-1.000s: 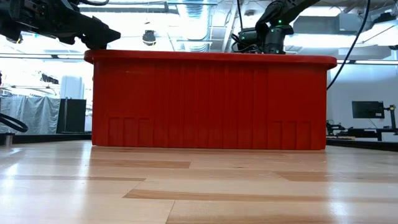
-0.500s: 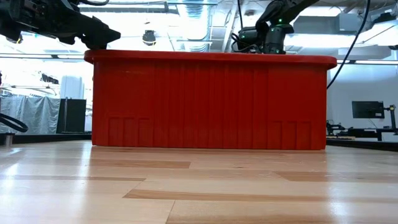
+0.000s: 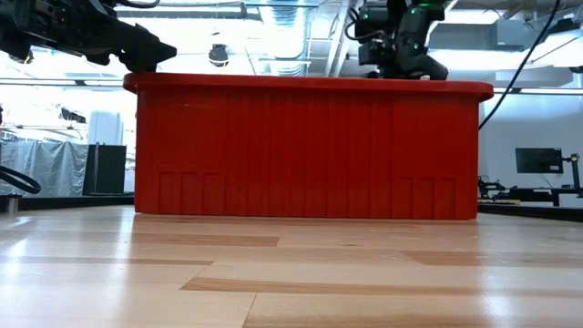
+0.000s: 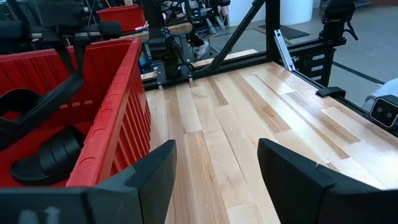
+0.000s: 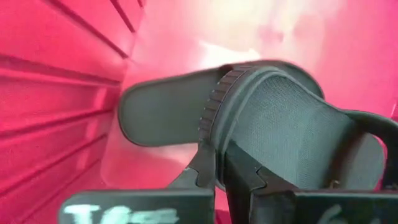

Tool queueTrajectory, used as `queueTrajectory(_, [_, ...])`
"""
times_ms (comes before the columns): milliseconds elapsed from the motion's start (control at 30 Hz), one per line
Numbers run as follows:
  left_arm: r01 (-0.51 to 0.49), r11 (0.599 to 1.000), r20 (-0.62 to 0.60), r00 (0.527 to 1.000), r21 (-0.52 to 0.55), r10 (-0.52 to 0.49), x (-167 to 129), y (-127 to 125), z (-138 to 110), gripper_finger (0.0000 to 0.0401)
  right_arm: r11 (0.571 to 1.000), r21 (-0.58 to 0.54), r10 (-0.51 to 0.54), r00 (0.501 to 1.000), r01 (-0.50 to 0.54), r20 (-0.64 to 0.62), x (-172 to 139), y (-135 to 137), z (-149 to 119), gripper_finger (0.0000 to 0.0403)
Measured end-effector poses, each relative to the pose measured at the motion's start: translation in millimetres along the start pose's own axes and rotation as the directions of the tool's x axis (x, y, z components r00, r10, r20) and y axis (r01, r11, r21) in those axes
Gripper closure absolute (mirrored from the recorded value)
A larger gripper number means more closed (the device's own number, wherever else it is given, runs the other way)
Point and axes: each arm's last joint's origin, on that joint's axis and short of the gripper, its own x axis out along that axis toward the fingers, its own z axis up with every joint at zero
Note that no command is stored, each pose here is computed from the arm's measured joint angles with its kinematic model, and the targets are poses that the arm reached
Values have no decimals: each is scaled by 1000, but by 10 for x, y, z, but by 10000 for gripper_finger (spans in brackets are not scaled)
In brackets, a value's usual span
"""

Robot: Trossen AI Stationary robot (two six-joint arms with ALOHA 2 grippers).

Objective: Pick and place slides into bin
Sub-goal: Stack the slide on top of the right slide in the bin

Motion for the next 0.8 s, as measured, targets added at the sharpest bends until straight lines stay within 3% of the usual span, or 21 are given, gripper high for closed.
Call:
queueTrajectory(367, [0,1000,0,1000,0,0,0,-1,-1,182,998,-45,41,999,-41,-1,91,92,139,403])
queueTrajectory(800, [0,1000,0,1000,0,0,0,-1,-1,182,978,4,208,978,-208,-26,474,-11,102,403])
